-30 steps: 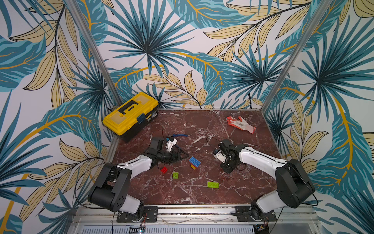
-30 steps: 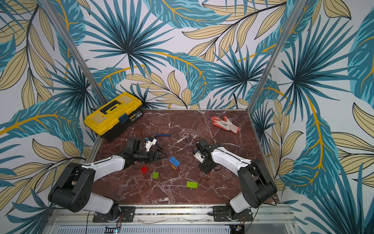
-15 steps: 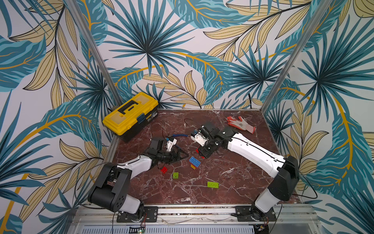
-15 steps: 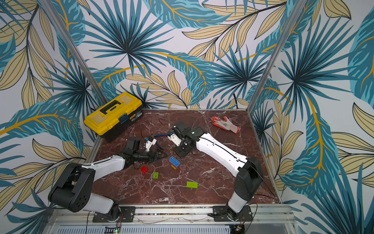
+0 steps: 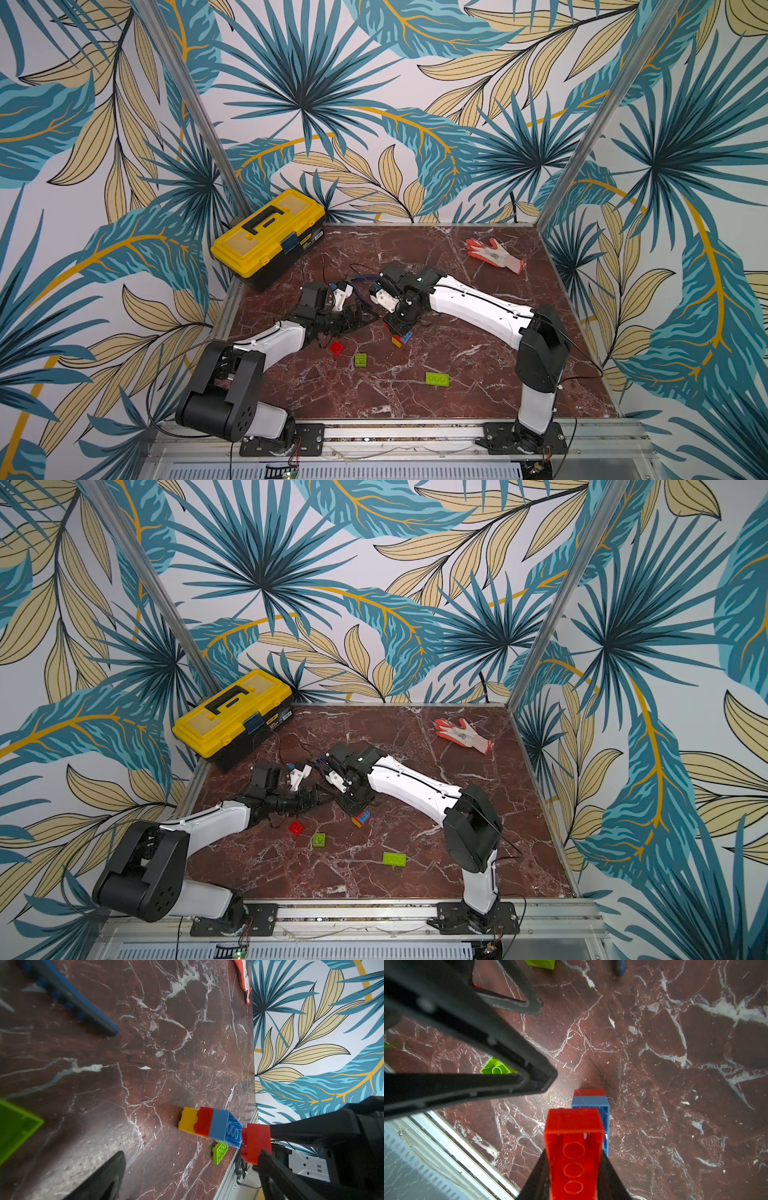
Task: Assemble a carrot with lego
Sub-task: Assemble the lego brick with the lego brick.
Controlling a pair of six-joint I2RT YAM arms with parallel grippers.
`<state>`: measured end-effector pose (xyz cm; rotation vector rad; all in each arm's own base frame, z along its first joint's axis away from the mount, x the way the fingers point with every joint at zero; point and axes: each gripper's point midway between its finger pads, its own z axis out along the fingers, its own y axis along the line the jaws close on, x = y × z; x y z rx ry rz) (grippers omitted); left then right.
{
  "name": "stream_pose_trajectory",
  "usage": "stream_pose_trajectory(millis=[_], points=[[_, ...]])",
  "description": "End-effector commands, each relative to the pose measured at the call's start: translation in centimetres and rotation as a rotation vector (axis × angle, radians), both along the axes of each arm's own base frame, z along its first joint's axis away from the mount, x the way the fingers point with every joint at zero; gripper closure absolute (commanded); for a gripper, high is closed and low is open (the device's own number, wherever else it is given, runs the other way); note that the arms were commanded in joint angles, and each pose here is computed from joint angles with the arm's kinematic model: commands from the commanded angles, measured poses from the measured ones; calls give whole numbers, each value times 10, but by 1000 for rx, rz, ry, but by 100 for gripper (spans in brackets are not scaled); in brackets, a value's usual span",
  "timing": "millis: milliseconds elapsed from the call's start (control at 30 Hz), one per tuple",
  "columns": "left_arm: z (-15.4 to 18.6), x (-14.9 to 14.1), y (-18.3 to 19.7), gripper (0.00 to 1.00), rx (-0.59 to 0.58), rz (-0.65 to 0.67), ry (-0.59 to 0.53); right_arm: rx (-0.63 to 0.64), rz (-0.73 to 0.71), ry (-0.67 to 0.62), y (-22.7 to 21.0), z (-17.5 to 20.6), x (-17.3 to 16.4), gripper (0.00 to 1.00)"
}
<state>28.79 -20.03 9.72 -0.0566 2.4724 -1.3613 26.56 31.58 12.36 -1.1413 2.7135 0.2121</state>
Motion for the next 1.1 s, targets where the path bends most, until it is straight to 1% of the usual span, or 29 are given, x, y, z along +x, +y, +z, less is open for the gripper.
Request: stream_pose_trajectory(millis=[0,167,300,633,1067], points=[[-2,-1,2,1,10,-8,-10,-49,-21,16,-7,-2,-3,72],[-3,-2,0,1,9,-18,-11,-135,-37,43,-19,-3,-4,72],[-2,-2,-2,1,9,-27,-12,-174,-41,64,-22,-5,-5,72],[-3,-3,-3,1,9,-30,-12,-189,-40,75,-20,-16,-2,72],[-7,-4,-7,0,18,-45,-8,-201,-37,95,-16,-18,-2,72]])
